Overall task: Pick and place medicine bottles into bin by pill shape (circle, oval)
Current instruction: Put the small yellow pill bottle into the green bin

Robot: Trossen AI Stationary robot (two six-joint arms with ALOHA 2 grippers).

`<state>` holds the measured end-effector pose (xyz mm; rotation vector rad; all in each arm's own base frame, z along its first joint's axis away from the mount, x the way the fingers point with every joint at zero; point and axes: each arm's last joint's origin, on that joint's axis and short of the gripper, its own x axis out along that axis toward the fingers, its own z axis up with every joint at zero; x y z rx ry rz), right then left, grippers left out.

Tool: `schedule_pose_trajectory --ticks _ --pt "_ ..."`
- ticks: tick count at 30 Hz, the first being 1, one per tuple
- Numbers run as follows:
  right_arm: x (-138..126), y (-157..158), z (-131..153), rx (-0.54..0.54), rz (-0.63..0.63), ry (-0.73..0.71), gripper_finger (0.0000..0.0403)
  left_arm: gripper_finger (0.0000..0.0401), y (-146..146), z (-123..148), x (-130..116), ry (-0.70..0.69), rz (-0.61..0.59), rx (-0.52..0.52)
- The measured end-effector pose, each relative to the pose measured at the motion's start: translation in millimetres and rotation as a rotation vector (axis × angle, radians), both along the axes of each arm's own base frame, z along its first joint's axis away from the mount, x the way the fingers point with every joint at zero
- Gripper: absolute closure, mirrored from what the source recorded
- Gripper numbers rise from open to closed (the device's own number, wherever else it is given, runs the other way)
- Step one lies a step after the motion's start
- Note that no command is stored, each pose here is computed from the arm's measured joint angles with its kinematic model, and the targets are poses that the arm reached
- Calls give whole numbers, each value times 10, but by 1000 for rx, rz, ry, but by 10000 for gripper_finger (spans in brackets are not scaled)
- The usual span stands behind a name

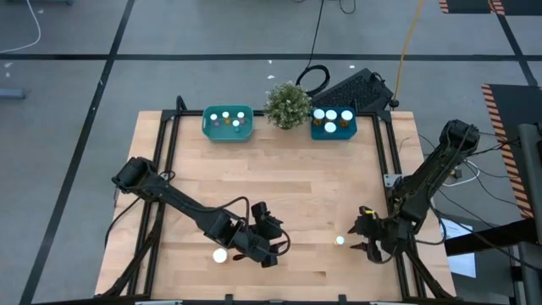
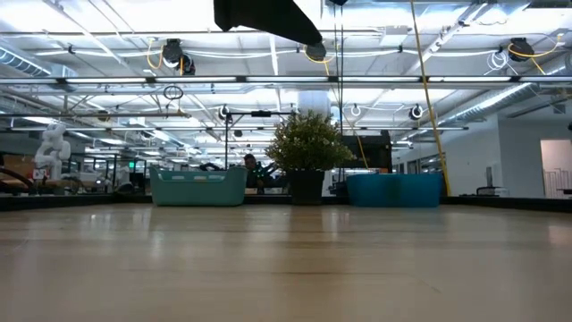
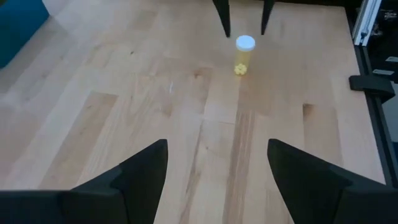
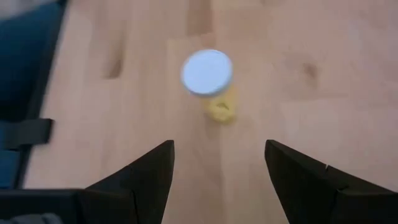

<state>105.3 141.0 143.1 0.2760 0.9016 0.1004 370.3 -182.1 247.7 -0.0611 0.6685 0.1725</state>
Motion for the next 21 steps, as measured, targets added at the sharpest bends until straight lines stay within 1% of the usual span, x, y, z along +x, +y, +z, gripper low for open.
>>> schedule_pose_trajectory --ticks 3,6,9,15,21 --pt "-19 -22 -125 48 39 -64 170 125 1 -1 -1 2 -4 6" --pt "-79 -66 -243 54 65 -118 185 125 -1 -1 -2 3 -4 6" --pt "-137 -109 -324 26 69 -151 195 125 1 -1 -1 2 0 1" --pt "-206 -172 -415 -63 107 -174 197 125 16 -2 6 -1 17 -15" --pt "-199 -166 -437 -99 140 -190 197 125 102 -1 48 -5 53 -31"
